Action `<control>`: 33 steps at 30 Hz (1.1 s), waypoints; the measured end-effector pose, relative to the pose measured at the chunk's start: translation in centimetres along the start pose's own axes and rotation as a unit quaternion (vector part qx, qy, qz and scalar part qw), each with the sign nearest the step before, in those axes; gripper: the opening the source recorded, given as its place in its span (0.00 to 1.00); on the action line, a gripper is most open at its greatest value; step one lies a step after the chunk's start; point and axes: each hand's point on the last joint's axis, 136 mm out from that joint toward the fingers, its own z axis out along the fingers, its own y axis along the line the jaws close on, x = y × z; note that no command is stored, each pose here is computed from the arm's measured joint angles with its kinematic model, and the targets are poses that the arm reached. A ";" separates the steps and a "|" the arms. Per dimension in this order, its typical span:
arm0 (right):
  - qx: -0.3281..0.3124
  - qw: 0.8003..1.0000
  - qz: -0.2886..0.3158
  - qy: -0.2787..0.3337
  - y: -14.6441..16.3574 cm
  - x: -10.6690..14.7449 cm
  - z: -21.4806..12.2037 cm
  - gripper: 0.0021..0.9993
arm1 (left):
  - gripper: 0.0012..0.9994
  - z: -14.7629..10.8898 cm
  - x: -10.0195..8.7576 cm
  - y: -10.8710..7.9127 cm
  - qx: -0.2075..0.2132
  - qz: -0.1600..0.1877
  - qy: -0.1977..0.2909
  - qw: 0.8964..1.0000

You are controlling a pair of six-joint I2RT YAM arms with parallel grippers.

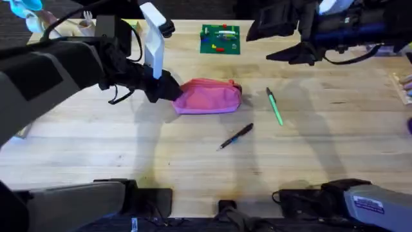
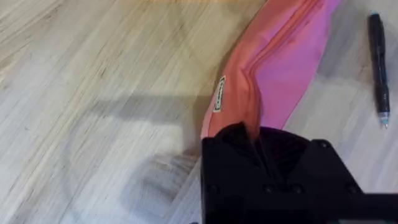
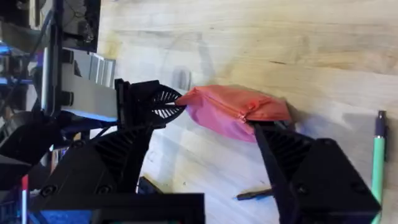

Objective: Unzip the bag, pick up the pens from the table one at a time and place them inside, then zip the bag closed.

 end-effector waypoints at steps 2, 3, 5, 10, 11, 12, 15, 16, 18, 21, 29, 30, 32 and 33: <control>0.000 1.000 0.003 0.000 0.0 0.0 0.0 1.00 | 0.04 0.0 0.0 0.0 0.000 0.000 0.000 1.000; 0.000 1.000 0.003 0.000 0.0 0.0 0.0 1.00 | 0.04 0.0 0.0 0.0 0.000 0.000 0.000 1.000; 0.000 1.000 0.004 0.000 0.0 0.0 0.0 1.00 | 0.04 0.0 0.0 0.0 0.000 0.000 0.000 1.000; 0.000 1.000 0.004 0.000 0.0 0.0 0.0 1.00 | 0.04 0.0 0.0 0.0 0.000 0.000 0.000 1.000; 0.000 1.000 0.005 0.000 0.0 0.0 0.0 1.00 | 0.04 0.0 0.0 0.0 0.000 0.000 0.000 1.000; 0.000 1.000 0.006 0.000 0.0 0.0 0.0 1.00 | 0.04 0.0 0.0 0.0 0.000 0.000 0.000 1.000; 0.000 1.000 0.013 0.000 0.0 0.0 0.0 1.00 | 0.04 0.0 0.0 0.0 0.000 0.000 0.000 1.000; 0.000 1.000 0.016 0.000 0.0 0.0 0.0 1.00 | 0.04 0.0 0.0 0.0 0.000 0.000 0.000 1.000; 0.004 1.000 0.017 -0.002 -0.1 -0.1 0.0 1.00 | 0.04 0.0 0.0 0.0 0.000 0.000 0.000 1.000; 0.018 1.000 0.013 -0.006 -0.3 0.0 0.3 1.00 | 0.04 0.0 0.0 0.0 0.000 0.000 0.000 1.000; 0.087 0.995 -0.049 -0.009 0.6 1.6 2.5 1.00 | 0.04 0.0 0.0 0.0 0.000 0.000 0.000 1.000; 0.100 0.993 -0.059 -0.012 0.7 1.8 2.8 1.00 | 0.04 0.0 0.0 0.0 0.000 0.000 0.000 1.000; 0.120 0.990 -0.073 -0.019 0.7 2.0 3.0 1.00 | 0.04 0.0 0.0 0.0 0.000 0.000 0.000 1.000; 0.132 0.988 -0.080 -0.024 0.6 2.0 3.1 1.00 | 0.04 0.0 0.0 0.0 0.000 0.000 0.000 1.000</control>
